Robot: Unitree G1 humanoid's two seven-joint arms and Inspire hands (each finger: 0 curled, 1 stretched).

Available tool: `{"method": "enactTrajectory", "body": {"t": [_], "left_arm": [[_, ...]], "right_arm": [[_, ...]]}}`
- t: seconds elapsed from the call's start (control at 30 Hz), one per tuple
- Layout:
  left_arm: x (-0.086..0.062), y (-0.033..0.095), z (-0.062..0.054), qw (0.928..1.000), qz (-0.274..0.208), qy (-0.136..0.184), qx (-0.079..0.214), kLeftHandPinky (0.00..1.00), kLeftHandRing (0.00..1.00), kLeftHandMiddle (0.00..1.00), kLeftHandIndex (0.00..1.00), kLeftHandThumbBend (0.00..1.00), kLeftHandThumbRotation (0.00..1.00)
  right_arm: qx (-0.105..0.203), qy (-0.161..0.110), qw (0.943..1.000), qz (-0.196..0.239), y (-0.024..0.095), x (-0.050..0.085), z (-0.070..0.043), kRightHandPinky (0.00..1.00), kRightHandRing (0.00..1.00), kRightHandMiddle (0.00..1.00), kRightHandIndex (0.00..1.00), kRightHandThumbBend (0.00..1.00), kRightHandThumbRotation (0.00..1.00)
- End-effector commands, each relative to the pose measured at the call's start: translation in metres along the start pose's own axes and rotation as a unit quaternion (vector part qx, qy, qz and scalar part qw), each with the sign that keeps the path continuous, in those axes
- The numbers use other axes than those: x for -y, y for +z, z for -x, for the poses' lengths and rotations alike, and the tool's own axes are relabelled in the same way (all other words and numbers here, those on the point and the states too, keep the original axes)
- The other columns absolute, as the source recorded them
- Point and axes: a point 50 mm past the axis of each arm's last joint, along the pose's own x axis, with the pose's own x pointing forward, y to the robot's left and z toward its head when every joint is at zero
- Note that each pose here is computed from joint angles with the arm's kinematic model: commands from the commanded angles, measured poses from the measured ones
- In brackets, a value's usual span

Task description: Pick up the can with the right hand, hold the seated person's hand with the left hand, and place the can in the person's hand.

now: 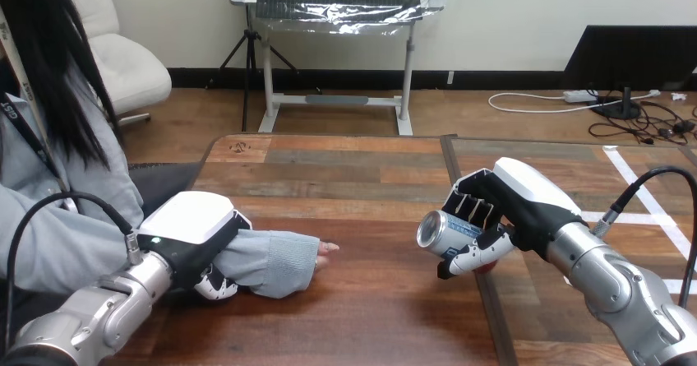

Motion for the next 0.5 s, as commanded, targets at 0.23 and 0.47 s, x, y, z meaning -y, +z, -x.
{"method": "enactTrajectory", "body": {"t": [0.23,0.47], "left_arm": [[-0.0068,0.0099,-0.0054,0.9994,0.014,0.022,0.022,0.38,0.42,0.46,0.5,0.85,0.0],[-0.0093,0.0106,-0.0055,0.9991,0.02,0.029,0.022,0.38,0.42,0.46,0.49,0.84,0.0]], "right_arm": [[0.034,-0.051,0.9981,0.009,0.0194,0.0334,-0.0091,0.4,0.43,0.49,0.48,0.84,0.0],[0.036,-0.05,0.998,0.011,0.0203,0.0331,-0.0099,0.4,0.43,0.49,0.48,0.84,0.0]]}}
